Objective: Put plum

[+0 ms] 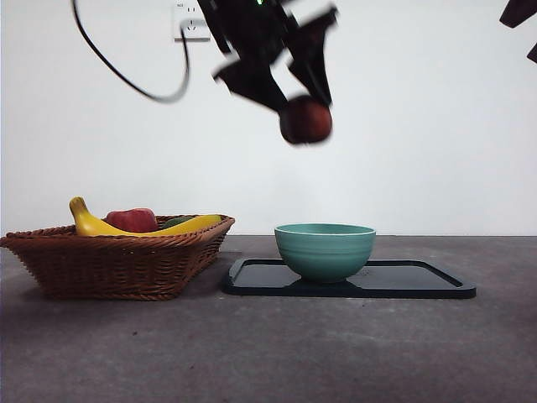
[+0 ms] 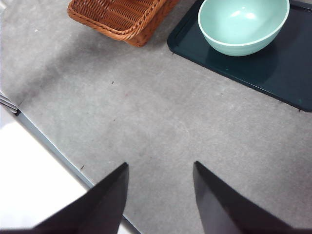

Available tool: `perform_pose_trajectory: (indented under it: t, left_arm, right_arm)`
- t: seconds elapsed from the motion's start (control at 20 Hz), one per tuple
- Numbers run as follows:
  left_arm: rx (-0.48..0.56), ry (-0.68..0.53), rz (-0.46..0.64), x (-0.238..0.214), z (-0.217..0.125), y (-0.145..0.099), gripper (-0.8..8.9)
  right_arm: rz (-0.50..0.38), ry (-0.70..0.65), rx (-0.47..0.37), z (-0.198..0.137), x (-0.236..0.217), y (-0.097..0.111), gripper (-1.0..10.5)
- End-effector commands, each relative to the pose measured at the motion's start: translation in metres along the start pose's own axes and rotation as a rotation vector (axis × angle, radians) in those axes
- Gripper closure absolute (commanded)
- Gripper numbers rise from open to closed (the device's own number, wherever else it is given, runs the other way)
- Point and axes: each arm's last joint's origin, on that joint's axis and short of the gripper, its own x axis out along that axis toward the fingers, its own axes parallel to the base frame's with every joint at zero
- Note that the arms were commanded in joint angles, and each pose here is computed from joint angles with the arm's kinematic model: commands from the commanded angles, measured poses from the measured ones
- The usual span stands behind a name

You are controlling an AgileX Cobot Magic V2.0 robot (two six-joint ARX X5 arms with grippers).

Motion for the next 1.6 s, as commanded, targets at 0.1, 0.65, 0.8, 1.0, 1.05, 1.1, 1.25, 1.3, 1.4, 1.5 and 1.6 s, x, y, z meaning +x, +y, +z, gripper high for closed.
perform_pose_trajectory:
  t: [0.1, 0.65, 0.8, 1.0, 1.05, 1.1, 1.25, 1.3, 1.4, 1.5, 1.6]
  left_arm:
    - [-0.001, -0.061, 0.027, -0.056, 0.017, 0.003, 6.01]
    - [-0.13, -0.042, 0.196, -0.16, -0.026, 0.045, 6.01]
    - [-0.144, -0.05, 0.218, -0.147, -0.057, 0.052, 6.01]
    - [-0.147, -0.052, 0.237, -0.111, -0.098, 0.064, 6.02]
    - [-0.139, -0.059, 0.24, -0.102, -0.109, 0.066, 6.02]
    - [-0.133, -0.06, 0.243, -0.096, -0.117, 0.068, 6.02]
    - [-0.127, -0.038, 0.26, -0.078, -0.145, 0.076, 6.02]
    - [-0.136, -0.017, 0.263, -0.071, -0.153, 0.08, 6.02]
    - [-0.141, 0.044, 0.259, -0.058, -0.165, 0.086, 6.02]
    - [-0.143, 0.087, 0.251, -0.043, -0.173, 0.09, 6.02]
    - [-0.149, 0.104, 0.248, -0.032, -0.179, 0.094, 6.02]
  right_arm:
    - [0.006, -0.012, -0.018, 0.003, 0.0, 0.001, 7.3]
    - [0.002, -0.014, -0.038, 0.003, 0.0, 0.001, 7.3]
    - [0.003, -0.02, -0.04, 0.003, 0.0, 0.001, 7.3]
    - [0.004, -0.021, -0.04, 0.004, 0.0, 0.001, 7.3]
    - [0.004, -0.021, -0.04, 0.004, 0.0, 0.001, 7.3]
    - [0.004, -0.021, -0.04, 0.004, 0.0, 0.001, 7.3]
    - [0.004, -0.021, -0.04, 0.004, 0.0, 0.001, 7.3]
    - [0.004, -0.023, -0.04, 0.004, 0.0, 0.001, 7.3]
    - [0.004, -0.027, -0.041, 0.004, 0.0, 0.001, 7.3]
    - [0.005, -0.03, -0.042, 0.004, 0.0, 0.001, 7.3]
    - [0.005, -0.03, -0.039, 0.004, 0.0, 0.001, 7.3]
